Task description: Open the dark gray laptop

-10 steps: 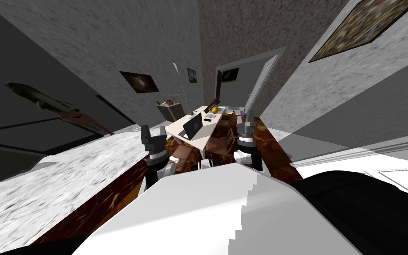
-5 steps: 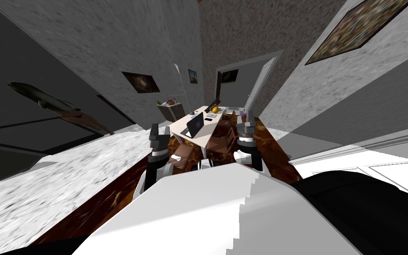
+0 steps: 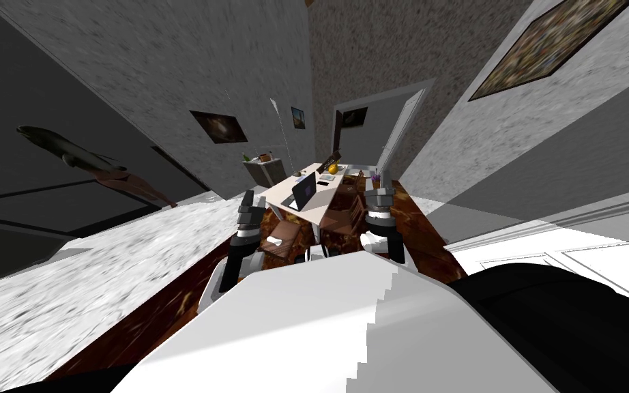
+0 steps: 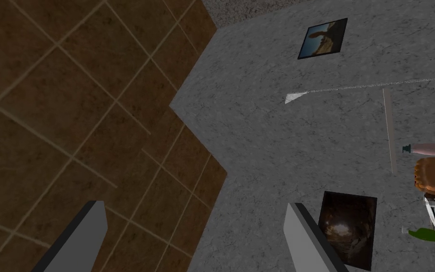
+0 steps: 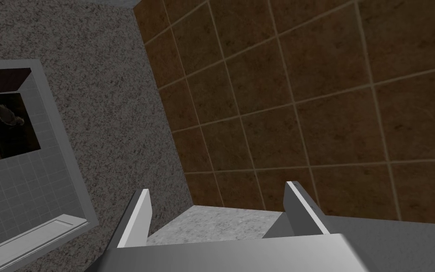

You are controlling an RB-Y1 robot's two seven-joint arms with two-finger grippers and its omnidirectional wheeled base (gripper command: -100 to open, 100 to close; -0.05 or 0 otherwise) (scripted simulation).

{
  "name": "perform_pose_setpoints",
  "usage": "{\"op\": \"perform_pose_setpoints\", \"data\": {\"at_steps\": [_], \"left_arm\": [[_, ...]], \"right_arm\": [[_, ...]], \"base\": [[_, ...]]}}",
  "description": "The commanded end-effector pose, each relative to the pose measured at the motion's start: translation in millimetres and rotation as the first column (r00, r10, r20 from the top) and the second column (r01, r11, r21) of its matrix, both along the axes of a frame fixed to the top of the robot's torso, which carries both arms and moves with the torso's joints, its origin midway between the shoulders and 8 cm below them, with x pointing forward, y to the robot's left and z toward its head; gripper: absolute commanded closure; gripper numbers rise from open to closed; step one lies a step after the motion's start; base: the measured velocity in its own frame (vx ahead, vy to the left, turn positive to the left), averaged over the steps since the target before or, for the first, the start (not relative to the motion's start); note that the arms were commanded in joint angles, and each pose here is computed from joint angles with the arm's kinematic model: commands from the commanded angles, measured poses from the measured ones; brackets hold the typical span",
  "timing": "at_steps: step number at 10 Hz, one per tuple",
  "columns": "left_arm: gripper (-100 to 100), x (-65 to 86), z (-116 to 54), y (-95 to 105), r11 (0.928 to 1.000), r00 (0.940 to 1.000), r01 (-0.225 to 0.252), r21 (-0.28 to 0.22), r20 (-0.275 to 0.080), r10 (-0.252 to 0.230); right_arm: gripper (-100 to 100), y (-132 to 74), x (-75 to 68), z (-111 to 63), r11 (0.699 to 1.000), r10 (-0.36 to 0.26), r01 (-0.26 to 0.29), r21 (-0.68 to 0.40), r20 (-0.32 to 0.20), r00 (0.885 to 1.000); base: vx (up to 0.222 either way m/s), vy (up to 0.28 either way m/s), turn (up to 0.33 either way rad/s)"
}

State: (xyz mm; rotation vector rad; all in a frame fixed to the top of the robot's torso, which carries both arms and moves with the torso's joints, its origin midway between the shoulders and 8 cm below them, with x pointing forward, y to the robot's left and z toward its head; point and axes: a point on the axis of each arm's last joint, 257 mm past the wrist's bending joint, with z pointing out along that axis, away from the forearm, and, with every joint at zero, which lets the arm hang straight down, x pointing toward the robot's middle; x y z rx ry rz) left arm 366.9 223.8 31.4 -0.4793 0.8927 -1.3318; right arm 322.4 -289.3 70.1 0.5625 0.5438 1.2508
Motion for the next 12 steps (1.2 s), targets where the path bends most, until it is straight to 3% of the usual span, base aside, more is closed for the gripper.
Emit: {"op": "perform_pose_setpoints", "data": {"at_steps": [1,5,7,10,12], "left_arm": [[-100,11.5,-9.1,0.0,0.9992,0.9983,-0.009,0.038,-0.057,0.012],[-100,29.6,-26.6,5.5,0.9938,0.9877,-0.035,0.105,-0.148,0.051],[-100,34.3,-31.8,8.4,0.9916,0.9829,-0.045,0.121,-0.172,0.066],[-100,45.6,-44.4,16.9,0.9844,0.9679,-0.073,0.160,-0.227,0.108],[-100,53.0,-54.0,24.3,0.9792,0.9540,-0.095,0.179,-0.264,0.141]], "right_arm": [[0,0.0,0.0,0.0,1.000,0.000,0.000,0.000,0.000,1.000],[0,0.0,0.0,0.0,1.000,0.000,0.000,0.000,0.000,1.000],[0,0.0,0.0,0.0,1.000,0.000,0.000,0.000,0.000,1.000],[0,0.0,0.0,0.0,1.000,0.000,0.000,0.000,0.000,1.000],[0,0.0,0.0,0.0,1.000,0.000,0.000,0.000,0.000,1.000]], "base": [[-0.031,0.045,-0.005],[-0.034,0.042,-0.021],[-0.015,0.023,-0.029],[-0.004,0.005,-0.063],[0.003,-0.010,-0.105]]}}
